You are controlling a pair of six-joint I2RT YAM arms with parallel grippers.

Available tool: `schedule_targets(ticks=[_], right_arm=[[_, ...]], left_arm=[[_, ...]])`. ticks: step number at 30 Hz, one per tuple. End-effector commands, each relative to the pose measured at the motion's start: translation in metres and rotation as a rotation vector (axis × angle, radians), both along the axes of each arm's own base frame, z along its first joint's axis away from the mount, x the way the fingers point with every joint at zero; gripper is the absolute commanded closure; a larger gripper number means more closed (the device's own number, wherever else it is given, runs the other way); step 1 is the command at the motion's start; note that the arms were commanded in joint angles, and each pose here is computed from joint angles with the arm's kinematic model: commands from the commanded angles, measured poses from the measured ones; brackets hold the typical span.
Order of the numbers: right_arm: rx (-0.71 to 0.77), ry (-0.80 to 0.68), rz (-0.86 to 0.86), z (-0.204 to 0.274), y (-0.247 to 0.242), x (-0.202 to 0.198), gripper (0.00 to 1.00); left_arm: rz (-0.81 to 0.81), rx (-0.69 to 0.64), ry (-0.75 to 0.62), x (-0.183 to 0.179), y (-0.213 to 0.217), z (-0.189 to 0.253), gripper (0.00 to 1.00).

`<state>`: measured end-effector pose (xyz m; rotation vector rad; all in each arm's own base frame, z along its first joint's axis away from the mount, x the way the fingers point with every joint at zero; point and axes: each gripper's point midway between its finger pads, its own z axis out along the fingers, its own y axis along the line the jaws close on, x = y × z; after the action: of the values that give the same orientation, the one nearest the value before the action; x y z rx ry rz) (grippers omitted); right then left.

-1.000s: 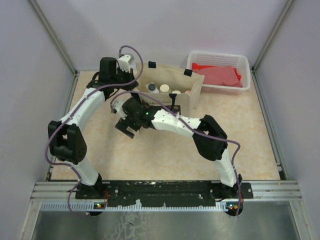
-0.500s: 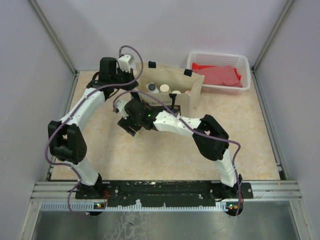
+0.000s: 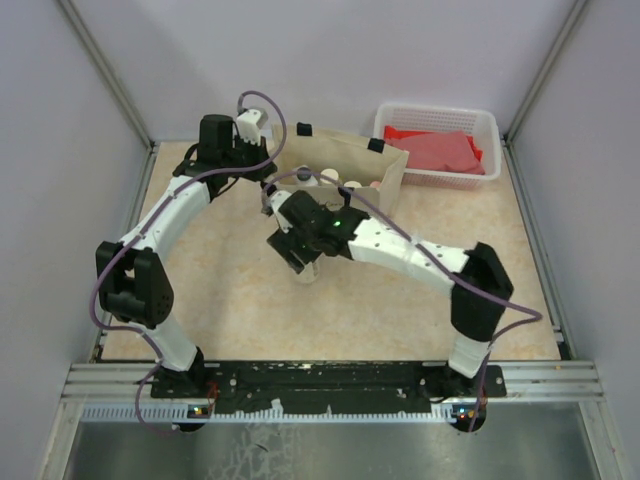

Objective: Place the personal care products into the canvas bag

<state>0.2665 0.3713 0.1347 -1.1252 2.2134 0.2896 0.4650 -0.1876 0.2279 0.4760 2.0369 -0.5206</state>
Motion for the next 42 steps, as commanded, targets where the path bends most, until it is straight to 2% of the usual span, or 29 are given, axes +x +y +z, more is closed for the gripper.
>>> schedule_targets(ticks=[1, 5, 10, 17, 24, 32, 37, 42], right_arm=[[0.283, -0.122, -0.109, 0.144, -0.031, 0.003, 1.00], [0.313, -0.142, -0.145, 0.188, -0.069, -0.008, 1.00], [0.403, -0.235, -0.243, 0.251, -0.106, 0.006, 1.00], [0.681, -0.326, -0.208, 0.310, -0.093, 0.053, 1.00], [0.771, -0.387, -0.122, 0.319, -0.042, 0.106, 1.00], [0.786, -0.379, -0.104, 0.274, 0.009, 0.166, 1.00], [0.792, -0.382, -0.087, 0.243, 0.026, 0.184, 1.00], [0.787, -0.390, -0.084, 0.232, 0.032, 0.193, 1.00]], left_arm=[[0.012, -0.024, -0.071, 0.012, 0.002, 0.022, 1.00], [0.012, -0.023, -0.064, 0.013, 0.002, 0.018, 1.00], [0.013, -0.023, -0.066, 0.013, 0.002, 0.018, 1.00], [-0.001, -0.043, -0.071, 0.013, -0.002, 0.025, 1.00], [0.023, -0.012, -0.077, 0.011, 0.005, 0.030, 1.00], [0.105, 0.061, -0.067, 0.010, 0.025, 0.028, 1.00], [0.133, 0.083, -0.070, 0.009, 0.032, 0.030, 1.00], [0.155, 0.101, -0.077, 0.008, 0.039, 0.033, 1.00]])
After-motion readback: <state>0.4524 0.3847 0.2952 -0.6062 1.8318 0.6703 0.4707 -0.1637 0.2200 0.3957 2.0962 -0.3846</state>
